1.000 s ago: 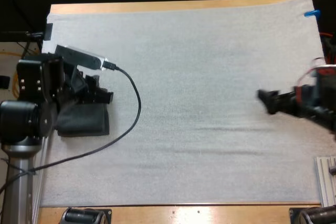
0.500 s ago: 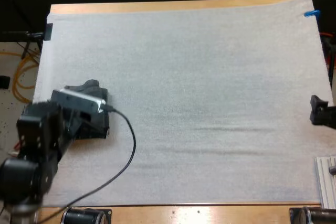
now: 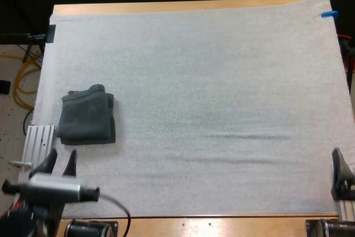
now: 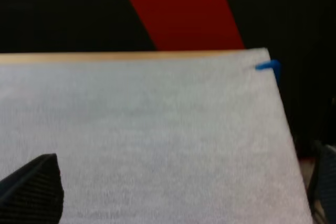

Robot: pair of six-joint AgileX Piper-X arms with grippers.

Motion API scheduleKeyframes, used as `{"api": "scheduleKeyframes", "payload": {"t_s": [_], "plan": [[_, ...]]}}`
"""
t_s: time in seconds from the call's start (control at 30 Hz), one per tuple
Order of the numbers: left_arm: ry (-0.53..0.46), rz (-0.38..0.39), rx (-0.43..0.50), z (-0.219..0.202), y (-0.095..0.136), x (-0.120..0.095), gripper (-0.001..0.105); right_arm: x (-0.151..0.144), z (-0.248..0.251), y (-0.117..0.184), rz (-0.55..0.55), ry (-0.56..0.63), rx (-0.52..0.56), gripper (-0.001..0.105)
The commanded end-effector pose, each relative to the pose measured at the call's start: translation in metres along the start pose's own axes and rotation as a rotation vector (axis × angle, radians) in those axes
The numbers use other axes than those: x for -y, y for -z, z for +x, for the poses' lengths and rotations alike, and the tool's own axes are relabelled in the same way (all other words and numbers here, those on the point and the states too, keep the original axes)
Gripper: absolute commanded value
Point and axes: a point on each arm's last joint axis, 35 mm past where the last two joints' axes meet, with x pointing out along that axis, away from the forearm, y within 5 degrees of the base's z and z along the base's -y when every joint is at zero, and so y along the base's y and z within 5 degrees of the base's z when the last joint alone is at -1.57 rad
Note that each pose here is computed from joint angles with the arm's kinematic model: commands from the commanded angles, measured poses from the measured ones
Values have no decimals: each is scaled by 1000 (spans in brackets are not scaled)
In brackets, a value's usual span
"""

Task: Pick towel from pile fold and stack

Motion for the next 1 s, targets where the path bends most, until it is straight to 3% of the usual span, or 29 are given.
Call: {"api": "scheduleKeyframes", "payload": {"t_s": [0.0,0.13,0.3,0.47,0.63,0.8,0.97], "plan": [[-1,-7,51,-11,5,-2,35,-4,-11,4,-14,4,50,95],[-1,1,46,-25,25,-4,35,-8,-22,12,-14,21,92,95],[-23,13,-181,-25,50,-7,35,-10,-16,21,13,9,25,95],[-55,14,-294,-33,61,-9,35,-11,-6,29,36,-9,-7,95],[-60,12,-246,-26,58,-8,35,-11,4,31,40,-13,11,95],[-41,0,-99,-7,47,-6,35,-11,11,34,38,-9,23,95],[-34,-3,-32,20,52,-5,35,-12,21,42,43,-19,-8,95]]}}
